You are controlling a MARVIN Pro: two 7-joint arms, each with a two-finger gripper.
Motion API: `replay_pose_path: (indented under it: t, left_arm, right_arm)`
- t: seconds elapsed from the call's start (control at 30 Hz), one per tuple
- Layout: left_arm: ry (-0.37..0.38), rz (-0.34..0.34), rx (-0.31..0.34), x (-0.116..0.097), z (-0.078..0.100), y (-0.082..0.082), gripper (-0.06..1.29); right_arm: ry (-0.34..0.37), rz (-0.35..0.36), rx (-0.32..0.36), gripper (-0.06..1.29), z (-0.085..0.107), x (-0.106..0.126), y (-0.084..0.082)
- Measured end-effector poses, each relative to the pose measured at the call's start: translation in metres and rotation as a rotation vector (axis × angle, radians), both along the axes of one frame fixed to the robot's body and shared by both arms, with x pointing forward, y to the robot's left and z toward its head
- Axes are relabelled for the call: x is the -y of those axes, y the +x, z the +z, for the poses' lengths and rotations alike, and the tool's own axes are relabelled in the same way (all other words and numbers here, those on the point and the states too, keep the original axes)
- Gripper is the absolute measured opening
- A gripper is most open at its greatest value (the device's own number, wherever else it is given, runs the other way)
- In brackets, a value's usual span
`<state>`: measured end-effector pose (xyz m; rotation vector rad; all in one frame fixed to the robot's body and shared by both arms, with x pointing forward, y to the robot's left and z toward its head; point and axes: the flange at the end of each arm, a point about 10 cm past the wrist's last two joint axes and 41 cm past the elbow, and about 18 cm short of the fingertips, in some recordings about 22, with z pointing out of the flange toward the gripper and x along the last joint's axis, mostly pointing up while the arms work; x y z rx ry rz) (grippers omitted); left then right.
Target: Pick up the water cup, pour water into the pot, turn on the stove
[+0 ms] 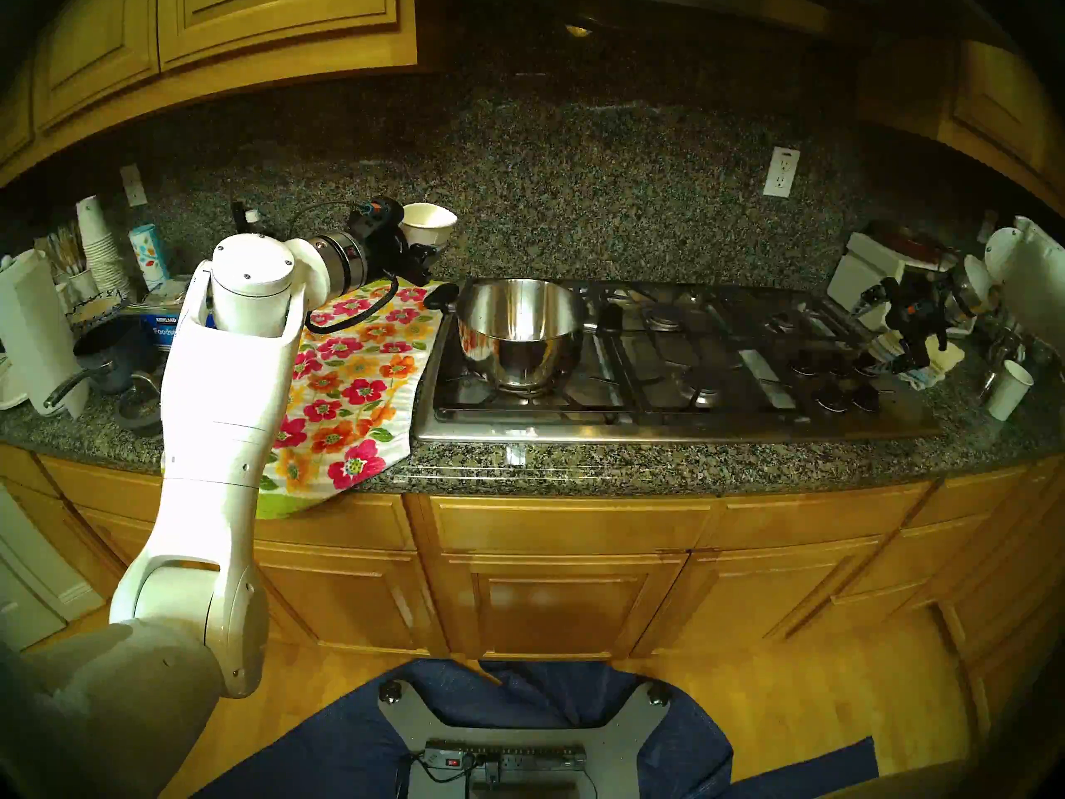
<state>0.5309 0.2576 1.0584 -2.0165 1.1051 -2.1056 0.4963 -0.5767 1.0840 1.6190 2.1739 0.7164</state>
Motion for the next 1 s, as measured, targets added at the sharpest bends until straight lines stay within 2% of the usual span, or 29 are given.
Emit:
replay_pose_path:
  t: [0.53,1.0]
  left_arm:
    - [0.053,-0.047,0.017,0.025,0.002,-0.005,0.67]
    - [0.156,-0.096,0.054,0.043,-0.007,-0.014,0.67]
  right_arm:
    - [0.000,0.001,0.001,1.24,0.000,0.000,0.000]
    - [0.001,0.001,0.001,1.24,0.000,0.000,0.000]
